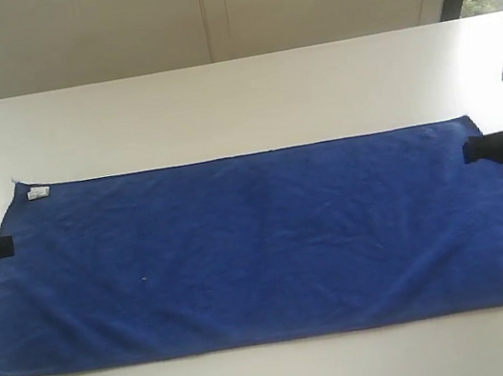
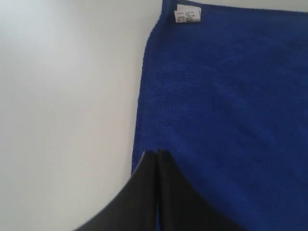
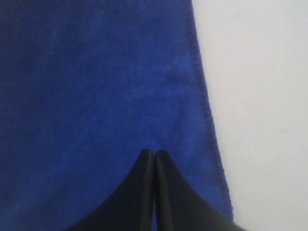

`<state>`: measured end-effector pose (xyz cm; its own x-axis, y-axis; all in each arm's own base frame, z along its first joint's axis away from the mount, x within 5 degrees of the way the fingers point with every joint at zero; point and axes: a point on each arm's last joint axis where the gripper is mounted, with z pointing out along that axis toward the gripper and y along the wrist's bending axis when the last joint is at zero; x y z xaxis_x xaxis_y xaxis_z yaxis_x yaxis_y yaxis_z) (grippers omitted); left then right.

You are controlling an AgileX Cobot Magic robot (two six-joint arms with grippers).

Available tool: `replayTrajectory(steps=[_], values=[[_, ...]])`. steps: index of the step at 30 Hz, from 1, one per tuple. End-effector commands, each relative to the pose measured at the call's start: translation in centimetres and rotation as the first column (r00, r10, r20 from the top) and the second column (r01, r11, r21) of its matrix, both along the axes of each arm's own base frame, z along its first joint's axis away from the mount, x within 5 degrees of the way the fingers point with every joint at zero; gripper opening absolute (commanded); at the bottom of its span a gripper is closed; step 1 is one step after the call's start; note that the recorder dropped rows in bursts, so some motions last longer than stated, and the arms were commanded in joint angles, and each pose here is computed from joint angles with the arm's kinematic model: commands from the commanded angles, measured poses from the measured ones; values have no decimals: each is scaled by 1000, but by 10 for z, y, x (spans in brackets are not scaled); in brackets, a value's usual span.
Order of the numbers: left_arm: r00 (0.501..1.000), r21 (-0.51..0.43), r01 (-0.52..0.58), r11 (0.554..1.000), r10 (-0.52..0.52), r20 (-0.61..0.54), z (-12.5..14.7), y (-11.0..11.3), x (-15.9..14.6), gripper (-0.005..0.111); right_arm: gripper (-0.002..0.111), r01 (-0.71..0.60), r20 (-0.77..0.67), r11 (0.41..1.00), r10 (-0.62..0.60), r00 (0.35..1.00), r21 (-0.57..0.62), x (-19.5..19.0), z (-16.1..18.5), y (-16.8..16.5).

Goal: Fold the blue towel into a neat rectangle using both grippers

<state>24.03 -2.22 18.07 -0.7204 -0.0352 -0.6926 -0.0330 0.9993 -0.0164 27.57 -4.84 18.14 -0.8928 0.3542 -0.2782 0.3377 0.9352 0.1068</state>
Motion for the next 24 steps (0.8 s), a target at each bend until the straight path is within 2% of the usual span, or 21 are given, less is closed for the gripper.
replayTrajectory(steps=[1, 8, 17, 24], values=[[999, 24, -30, 999, 30, -13, -2, 4, -5, 1, 0, -17, 5, 1000, 17, 1000, -6, -5, -18, 5], [999, 38, -43, 998, 44, -15, -3, 6, -5, 1, 0, 16, 147, 999, -11, 989, -36, 13, -17, 0], [999, 39, -44, 998, 45, -16, -3, 6, -5, 1, 0, 7, -36, 1000, -7, 999, 1, 19, -55, 0], [999, 38, -40, 998, 41, -15, -3, 6, -5, 1, 0, 15, -84, 1000, -17, 996, -26, 18, -67, -5]])
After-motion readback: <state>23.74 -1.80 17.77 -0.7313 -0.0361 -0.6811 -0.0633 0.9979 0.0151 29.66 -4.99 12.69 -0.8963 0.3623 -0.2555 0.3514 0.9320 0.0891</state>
